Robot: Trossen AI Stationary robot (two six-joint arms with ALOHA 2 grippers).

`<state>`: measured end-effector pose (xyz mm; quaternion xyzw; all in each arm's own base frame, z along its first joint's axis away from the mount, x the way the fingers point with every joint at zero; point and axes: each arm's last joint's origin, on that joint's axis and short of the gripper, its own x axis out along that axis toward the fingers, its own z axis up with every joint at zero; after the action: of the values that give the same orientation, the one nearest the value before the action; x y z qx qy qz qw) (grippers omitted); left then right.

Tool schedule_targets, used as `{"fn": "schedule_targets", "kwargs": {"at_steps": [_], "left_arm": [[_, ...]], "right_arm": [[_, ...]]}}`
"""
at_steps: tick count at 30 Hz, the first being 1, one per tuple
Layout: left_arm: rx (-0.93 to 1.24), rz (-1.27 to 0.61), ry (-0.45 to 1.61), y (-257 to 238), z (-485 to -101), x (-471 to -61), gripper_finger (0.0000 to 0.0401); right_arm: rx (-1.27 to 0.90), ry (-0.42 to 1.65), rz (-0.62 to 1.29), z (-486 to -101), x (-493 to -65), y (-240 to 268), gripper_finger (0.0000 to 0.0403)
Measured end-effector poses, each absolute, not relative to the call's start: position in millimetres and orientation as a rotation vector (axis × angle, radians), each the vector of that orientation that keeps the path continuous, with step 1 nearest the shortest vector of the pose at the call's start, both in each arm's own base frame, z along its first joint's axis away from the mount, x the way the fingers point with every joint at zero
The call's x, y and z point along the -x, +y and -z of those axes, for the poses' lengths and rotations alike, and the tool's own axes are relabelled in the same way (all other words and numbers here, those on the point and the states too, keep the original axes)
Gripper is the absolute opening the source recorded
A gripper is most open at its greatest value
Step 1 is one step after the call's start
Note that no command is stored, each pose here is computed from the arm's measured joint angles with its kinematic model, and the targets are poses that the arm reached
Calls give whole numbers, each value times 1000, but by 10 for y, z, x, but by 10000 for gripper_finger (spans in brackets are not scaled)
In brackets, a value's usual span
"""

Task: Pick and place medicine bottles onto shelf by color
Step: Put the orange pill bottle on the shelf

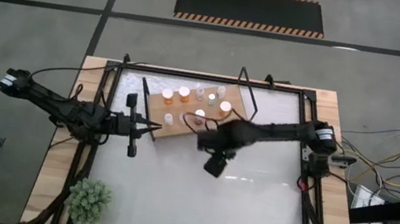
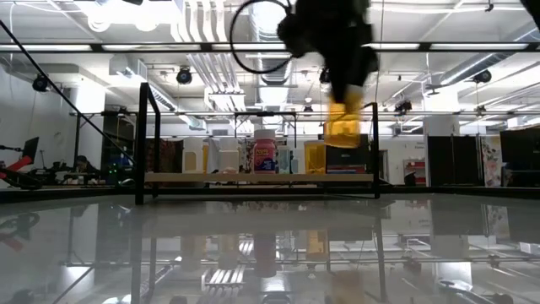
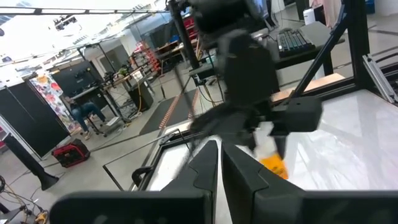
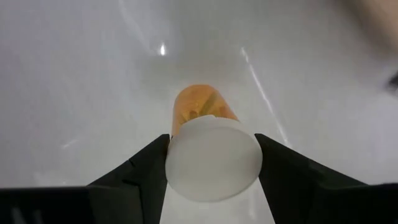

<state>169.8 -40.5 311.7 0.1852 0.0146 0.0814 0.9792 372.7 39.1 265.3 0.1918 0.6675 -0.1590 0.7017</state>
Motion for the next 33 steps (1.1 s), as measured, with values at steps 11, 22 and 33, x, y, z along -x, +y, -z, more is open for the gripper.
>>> {"fn": "schedule_targets", "kwargs": {"at_steps": [11,22,33], "left_arm": [[-373,-164,30,-405,-3116,-1698,4],[-374,-163,32,-405,-3110,-1700,4],[-375,-162,35,-406,-3100,-1700,4]], "right_arm": [[-298,1391,360,-2842,-3997,-492,201],[-299,1469,390,-2504,-4119,-1046,201],[-250,1496,469,-2453,-4064,-1257,201]]}}
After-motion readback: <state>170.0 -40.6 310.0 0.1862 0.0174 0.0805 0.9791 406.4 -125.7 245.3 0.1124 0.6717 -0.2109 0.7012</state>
